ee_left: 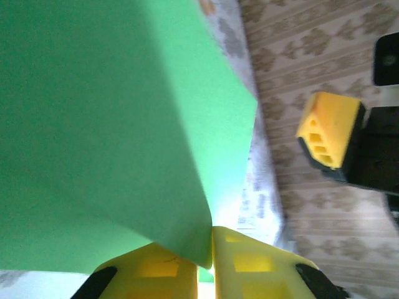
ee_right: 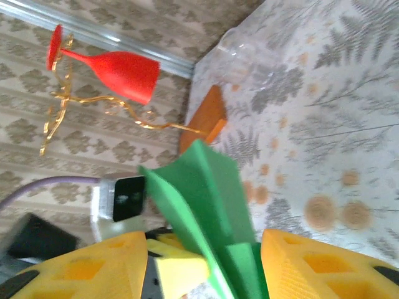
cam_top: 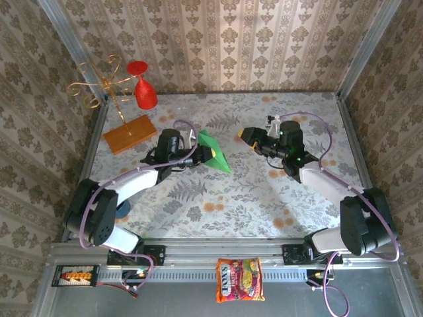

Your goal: Fold a paper plane with a square sheet of paper (pick it up from the middle)

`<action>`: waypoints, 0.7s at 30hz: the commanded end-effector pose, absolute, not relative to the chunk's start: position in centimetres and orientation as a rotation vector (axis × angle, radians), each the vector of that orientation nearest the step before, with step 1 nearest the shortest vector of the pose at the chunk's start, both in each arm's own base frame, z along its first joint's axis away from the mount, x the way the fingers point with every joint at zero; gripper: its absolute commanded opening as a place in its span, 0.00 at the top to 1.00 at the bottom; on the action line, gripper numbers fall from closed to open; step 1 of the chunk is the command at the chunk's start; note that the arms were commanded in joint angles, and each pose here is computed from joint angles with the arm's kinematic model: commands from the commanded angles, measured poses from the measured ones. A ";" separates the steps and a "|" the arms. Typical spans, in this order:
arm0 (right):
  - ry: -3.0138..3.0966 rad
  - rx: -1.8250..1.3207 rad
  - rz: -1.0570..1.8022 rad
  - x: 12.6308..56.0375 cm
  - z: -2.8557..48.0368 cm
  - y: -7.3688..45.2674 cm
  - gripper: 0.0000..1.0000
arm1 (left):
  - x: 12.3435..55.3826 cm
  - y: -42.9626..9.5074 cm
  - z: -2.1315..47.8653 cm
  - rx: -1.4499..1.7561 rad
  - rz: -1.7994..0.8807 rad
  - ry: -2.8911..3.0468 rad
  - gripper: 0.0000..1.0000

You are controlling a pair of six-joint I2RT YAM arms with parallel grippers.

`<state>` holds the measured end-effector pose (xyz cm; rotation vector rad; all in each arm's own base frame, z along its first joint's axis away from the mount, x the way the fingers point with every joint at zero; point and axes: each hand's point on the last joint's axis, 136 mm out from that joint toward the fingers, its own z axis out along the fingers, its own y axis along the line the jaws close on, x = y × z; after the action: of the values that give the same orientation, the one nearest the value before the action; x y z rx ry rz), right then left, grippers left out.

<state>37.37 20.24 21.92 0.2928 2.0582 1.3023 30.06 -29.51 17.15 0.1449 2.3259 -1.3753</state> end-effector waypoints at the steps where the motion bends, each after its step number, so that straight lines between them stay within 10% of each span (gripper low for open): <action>1: 2.104 0.296 1.111 37.2 21.4 18.1 0.47 | 29.4 -25.5 16.0 0.357 -0.859 2.486 0.87; 21: 2.133 0.430 0.906 36.2 19.1 13.4 0.47 | 33.9 -16.5 14.6 0.762 0.876 2.436 0.86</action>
<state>36.45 14.61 19.53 0.4014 2.1321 0.9585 33.46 -19.96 14.07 0.6859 2.5129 0.4596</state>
